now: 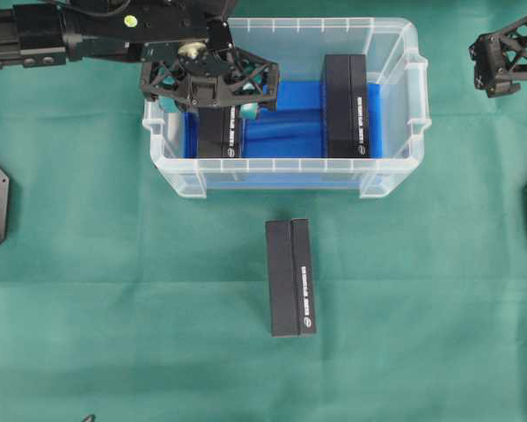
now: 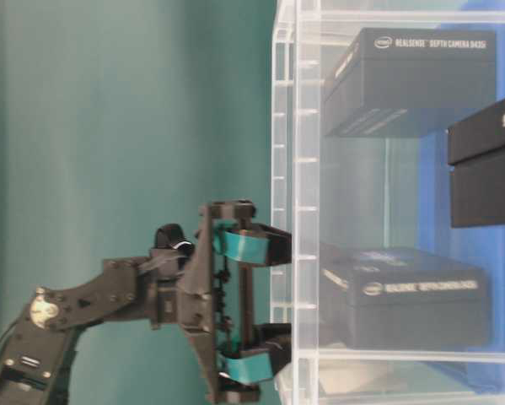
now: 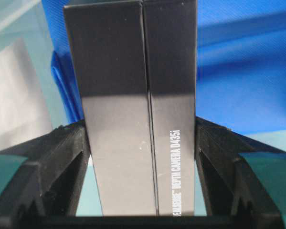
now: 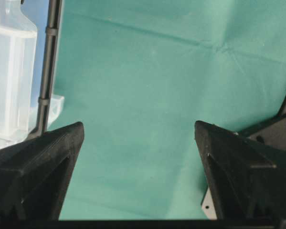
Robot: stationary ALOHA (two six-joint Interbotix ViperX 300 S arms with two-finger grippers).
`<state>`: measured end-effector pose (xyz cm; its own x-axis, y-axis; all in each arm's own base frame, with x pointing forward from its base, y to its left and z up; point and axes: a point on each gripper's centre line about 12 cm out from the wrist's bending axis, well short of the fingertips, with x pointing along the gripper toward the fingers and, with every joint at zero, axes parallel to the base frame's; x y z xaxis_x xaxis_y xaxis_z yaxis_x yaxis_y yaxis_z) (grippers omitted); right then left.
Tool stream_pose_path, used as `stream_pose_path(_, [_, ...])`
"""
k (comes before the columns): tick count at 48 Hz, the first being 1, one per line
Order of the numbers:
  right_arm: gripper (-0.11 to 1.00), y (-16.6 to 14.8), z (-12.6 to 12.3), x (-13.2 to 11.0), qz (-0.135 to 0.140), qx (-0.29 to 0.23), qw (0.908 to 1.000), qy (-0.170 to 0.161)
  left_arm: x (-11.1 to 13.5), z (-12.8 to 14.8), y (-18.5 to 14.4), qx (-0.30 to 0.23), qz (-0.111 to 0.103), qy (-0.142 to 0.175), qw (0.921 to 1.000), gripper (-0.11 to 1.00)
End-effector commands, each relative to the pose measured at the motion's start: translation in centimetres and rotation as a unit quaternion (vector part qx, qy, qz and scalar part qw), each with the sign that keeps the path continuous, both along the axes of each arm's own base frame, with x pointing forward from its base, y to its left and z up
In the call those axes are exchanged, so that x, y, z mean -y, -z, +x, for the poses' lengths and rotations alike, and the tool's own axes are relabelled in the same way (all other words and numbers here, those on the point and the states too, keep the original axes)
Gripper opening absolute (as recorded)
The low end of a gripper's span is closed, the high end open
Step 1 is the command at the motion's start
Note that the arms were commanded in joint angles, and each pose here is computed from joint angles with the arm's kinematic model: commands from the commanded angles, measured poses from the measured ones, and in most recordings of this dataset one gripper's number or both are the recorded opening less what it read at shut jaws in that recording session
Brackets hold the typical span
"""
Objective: Take out the box from the case.
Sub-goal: 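Lower the left gripper and close it on the left box, then lift the left box up out of the case with the left gripper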
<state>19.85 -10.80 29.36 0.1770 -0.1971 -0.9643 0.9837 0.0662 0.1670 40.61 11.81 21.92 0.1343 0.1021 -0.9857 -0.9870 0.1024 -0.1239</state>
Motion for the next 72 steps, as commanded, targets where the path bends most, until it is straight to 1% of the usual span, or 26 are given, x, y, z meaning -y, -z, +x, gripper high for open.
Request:
stream_pose_path(1, [0.91,-0.5,0.0,0.1,-0.005,0.009,0.9999,0.001,0.4,0.0,-4.0,0.033,0.009,0.005,0.9994,0.60])
stream_pose_path(11, [0.91,-0.5,0.0,0.1,-0.005,0.009,0.9999,0.000,0.8,0.4,-6.3,0.042,0.011,0.008,0.9990,0.60])
stream_pose_path(18, [0.91,-0.5,0.0,0.1,-0.005,0.009,0.9999,0.001,0.9,0.2,-8.7,0.046,0.012,0.006,0.9988,0.60])
stream_pose_path(27, [0.91,-0.5,0.0,0.1,-0.006,0.010,0.9999,0.000,1.1,-0.7,-11.9,0.046,0.012,0.001,0.9989,0.60])
stream_pose_path(37, [0.91,-0.5,0.0,0.1,-0.007,0.009,0.9999,-0.001,1.3,-1.8,-15.9,0.061,0.015,-0.003,0.9980,0.60])
stream_pose_path(46, [0.91,-0.6,0.0,0.1,-0.007,0.010,0.9999,-0.001,1.5,-2.6,-18.3,0.056,0.012,-0.011,0.9983,0.60])
stream_pose_path(56, [0.91,-0.5,0.0,0.1,-0.006,0.010,0.9999,0.001,1.6,-2.9,-19.4,0.061,0.013,-0.012,0.9980,0.60])
stream_pose_path(72, [0.91,-0.5,0.0,0.1,-0.006,0.009,0.9999,0.000,1.6,-2.9,-19.3,0.058,0.013,-0.013,0.9982,0.60])
